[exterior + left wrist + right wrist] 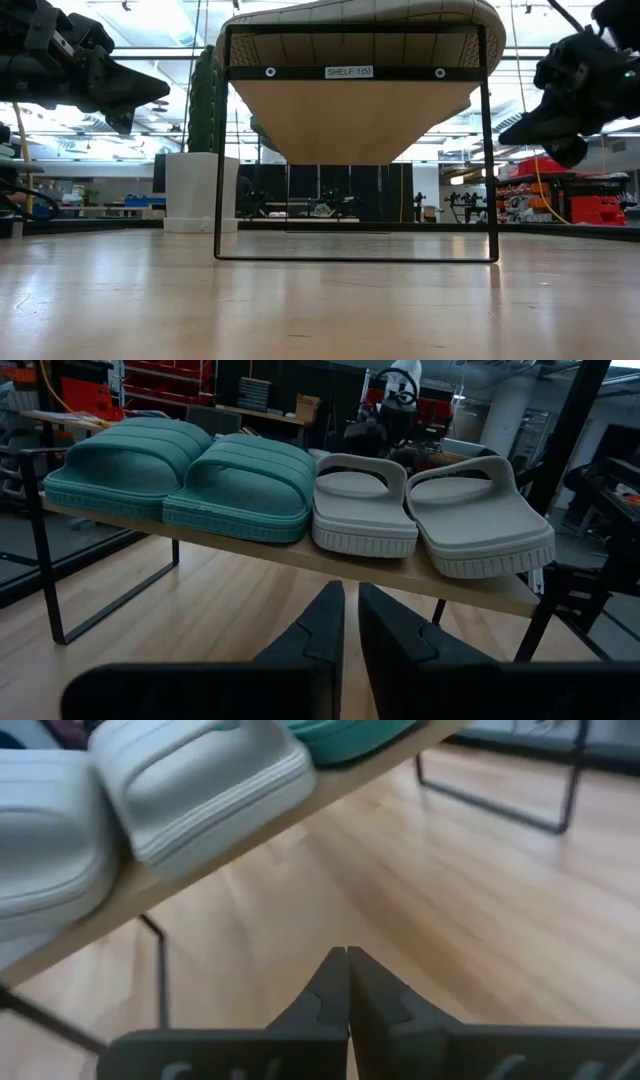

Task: Pick and place slides into the shelf
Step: Return to Home Position

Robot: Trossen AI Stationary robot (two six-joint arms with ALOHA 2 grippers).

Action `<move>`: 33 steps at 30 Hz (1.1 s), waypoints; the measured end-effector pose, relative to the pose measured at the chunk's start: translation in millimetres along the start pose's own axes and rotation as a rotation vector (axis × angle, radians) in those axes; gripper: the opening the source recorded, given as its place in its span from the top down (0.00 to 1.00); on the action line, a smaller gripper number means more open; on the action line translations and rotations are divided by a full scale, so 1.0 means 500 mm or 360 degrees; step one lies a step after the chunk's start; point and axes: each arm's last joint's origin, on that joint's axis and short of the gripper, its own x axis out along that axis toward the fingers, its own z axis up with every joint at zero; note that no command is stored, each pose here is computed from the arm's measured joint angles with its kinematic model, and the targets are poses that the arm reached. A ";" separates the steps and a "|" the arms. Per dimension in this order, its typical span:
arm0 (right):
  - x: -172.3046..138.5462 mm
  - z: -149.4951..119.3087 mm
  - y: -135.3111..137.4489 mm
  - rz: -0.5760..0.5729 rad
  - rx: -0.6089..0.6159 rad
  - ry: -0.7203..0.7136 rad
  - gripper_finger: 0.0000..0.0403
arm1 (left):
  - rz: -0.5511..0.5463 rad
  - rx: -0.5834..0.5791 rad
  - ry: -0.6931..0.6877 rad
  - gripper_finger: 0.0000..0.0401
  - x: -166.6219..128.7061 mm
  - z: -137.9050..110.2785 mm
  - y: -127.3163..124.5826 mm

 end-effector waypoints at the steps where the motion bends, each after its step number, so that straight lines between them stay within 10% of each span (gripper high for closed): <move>1: 0.001 0.002 -0.002 -0.0020 -0.0015 -0.0015 1.00 | 0.0000 -0.0001 0.0000 0.90 0.000 0.000 0.000; 33: -0.051 0.018 -0.027 0.0054 -0.0081 -0.0236 1.00 | 0.0000 -0.0001 0.0001 0.92 0.000 0.000 0.000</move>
